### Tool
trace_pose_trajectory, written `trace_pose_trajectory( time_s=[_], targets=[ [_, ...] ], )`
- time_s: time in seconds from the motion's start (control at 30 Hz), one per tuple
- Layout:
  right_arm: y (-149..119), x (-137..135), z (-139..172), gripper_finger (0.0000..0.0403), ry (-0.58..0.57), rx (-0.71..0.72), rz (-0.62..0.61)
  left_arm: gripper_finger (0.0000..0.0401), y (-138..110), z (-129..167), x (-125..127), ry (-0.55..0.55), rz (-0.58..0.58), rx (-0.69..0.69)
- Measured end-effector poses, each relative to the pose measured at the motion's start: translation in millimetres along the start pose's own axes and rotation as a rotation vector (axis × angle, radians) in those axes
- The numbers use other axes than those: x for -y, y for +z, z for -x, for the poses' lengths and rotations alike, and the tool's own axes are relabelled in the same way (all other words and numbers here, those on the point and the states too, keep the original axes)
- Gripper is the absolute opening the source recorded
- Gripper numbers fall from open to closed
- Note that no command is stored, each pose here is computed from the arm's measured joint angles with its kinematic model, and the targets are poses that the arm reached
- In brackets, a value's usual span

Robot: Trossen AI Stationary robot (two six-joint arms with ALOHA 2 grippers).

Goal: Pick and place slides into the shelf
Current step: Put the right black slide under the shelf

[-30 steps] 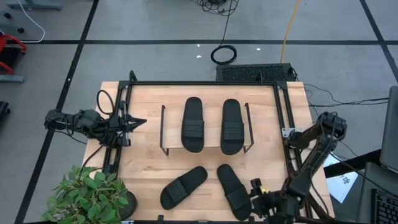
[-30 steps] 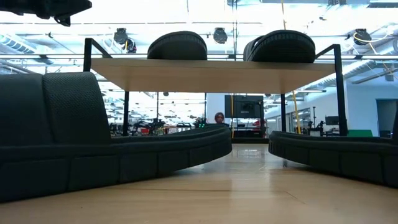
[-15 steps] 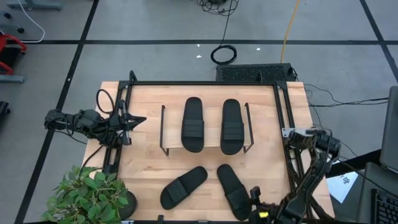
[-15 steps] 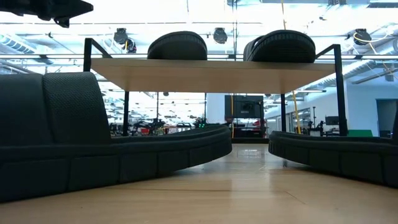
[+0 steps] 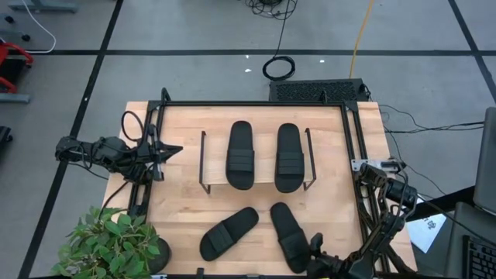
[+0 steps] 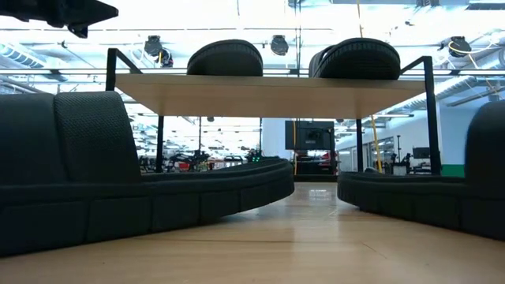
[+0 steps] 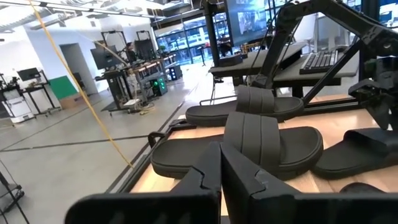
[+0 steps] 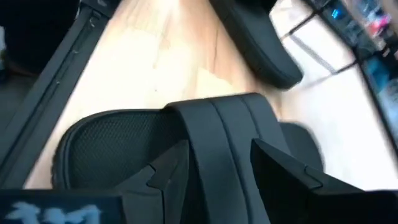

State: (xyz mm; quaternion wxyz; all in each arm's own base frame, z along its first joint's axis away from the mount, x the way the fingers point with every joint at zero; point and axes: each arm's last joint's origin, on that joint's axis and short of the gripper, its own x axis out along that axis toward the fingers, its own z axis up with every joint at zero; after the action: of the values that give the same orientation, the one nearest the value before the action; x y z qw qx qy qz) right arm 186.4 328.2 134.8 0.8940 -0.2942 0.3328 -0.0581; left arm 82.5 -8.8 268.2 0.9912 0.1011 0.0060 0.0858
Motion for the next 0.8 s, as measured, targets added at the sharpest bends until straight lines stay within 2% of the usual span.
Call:
trace_pose_trajectory(
  time_s=[0.13, 0.37, 0.47, 0.8],
  targets=[
    [1.5, 2.2, -3.2, 0.0162, -0.022, 0.006, 0.066, 0.0003, -1.1, 0.0, 0.2, -0.002, 0.005, -0.011],
    [-1.0, 4.0, -14.6, 0.0162, 0.03, -0.088, 0.07, 0.0004, -2.3, 0.0, 0.5, -0.005, -0.001, -0.022],
    [-5.5, -0.6, -19.6, 0.0162, 0.018, -0.1, 0.084, 0.0001, -2.3, 0.0, 0.5, -0.005, -0.001, -0.022],
    [-18.6, -0.6, -35.6, 0.0162, -0.164, -0.075, 0.129, 0.0004, -2.1, 0.0, 0.4, -0.004, 0.001, -0.021]
  ],
)
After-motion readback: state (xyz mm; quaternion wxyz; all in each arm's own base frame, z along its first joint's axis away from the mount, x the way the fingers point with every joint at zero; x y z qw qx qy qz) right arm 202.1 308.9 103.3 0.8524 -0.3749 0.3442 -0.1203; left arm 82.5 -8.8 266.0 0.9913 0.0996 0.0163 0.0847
